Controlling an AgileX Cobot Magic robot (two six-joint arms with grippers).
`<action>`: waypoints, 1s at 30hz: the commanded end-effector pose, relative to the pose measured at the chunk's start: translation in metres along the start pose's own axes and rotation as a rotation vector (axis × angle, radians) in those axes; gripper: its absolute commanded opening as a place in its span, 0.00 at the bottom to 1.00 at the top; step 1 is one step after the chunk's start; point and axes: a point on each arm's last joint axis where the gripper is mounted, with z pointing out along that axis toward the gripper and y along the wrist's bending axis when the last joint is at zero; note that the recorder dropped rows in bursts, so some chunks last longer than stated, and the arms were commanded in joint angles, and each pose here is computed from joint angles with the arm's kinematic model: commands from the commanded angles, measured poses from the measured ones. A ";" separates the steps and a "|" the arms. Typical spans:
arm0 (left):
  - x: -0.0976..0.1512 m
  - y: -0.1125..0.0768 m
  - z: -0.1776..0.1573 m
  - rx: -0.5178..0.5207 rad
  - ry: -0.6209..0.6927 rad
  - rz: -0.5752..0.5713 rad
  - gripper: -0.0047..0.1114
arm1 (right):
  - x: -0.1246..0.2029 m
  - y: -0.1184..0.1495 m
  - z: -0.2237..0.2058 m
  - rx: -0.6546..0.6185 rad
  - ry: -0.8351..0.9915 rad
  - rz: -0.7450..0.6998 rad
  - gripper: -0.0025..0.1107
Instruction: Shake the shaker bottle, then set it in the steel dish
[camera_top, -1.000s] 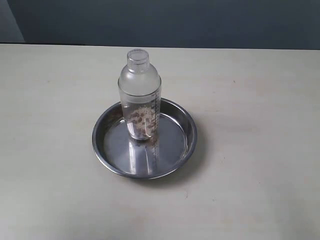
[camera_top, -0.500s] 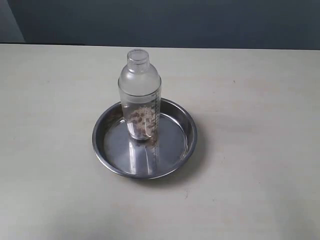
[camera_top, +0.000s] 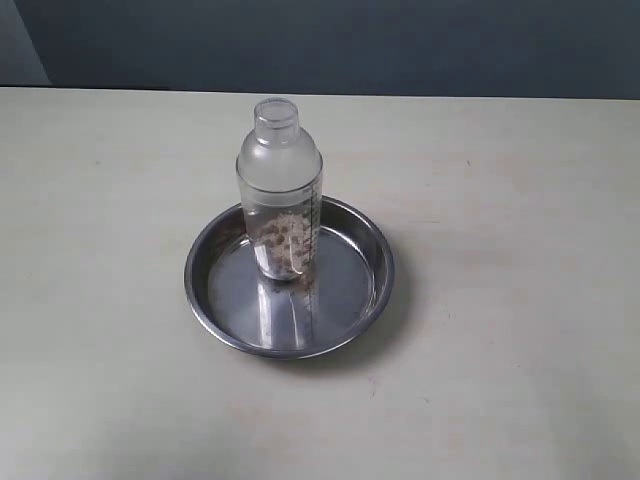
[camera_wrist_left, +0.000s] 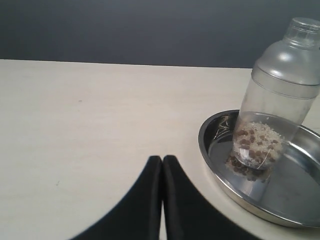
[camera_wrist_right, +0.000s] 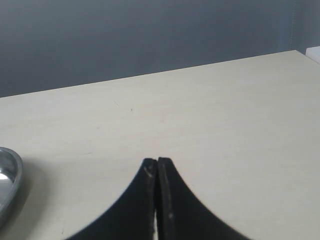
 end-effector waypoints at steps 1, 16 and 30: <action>0.001 0.000 0.000 0.005 -0.001 -0.023 0.04 | -0.001 0.000 0.000 0.003 -0.014 -0.003 0.01; -0.002 0.000 0.000 0.000 -0.037 -0.013 0.04 | -0.001 0.000 0.000 0.003 -0.014 -0.003 0.01; -0.002 0.000 0.000 0.000 -0.037 -0.013 0.04 | -0.001 0.000 0.000 0.003 -0.014 -0.003 0.01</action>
